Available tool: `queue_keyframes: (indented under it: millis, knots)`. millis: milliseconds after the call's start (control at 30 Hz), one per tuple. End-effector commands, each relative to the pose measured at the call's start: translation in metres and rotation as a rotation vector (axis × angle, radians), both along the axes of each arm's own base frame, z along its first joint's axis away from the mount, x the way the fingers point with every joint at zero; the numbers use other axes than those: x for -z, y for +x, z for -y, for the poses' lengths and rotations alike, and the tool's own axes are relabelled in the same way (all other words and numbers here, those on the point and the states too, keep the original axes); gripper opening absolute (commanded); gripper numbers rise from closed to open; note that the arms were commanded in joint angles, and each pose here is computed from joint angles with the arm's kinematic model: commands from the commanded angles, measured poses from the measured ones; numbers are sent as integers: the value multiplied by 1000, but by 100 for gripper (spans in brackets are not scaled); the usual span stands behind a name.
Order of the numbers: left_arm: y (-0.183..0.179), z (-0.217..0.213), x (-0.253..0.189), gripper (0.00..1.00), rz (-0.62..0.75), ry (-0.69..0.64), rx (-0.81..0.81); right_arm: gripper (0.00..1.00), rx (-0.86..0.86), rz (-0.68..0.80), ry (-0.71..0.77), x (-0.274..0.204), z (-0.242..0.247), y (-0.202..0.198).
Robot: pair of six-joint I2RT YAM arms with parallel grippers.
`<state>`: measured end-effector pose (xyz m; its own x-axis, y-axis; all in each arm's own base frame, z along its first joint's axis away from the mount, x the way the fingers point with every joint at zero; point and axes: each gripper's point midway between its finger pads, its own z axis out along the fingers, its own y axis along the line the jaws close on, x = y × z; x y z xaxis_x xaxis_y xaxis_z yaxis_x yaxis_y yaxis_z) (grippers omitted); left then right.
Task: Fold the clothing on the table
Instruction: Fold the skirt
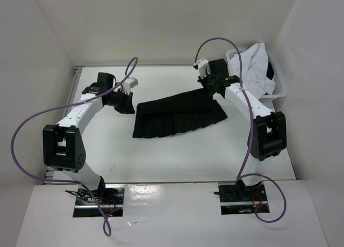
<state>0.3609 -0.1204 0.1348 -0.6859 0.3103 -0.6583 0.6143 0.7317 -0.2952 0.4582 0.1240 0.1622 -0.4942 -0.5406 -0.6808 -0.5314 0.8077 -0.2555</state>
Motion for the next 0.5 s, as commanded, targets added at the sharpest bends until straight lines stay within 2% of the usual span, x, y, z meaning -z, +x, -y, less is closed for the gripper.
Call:
queue_keyframes:
  millis: [0, 33, 233, 333, 467]
  knots:
    - [4, -36, -4, 6, 24, 142, -68, 0, 215, 211, -158, -64, 63, 31]
    - [6, -36, -8, 6, 33, 142, -68, 0, 237, 259, -139, -84, 63, 37]
    - [13, -35, -15, 5, 48, 136, -77, 0, 299, 375, -106, -127, 49, 59]
    - [14, -33, -16, 5, 44, 118, -89, 0, 286, 396, -83, -136, 34, 66]
    - [14, -27, -15, 5, 47, 103, -84, 0, 240, 363, -90, -119, 11, 67]
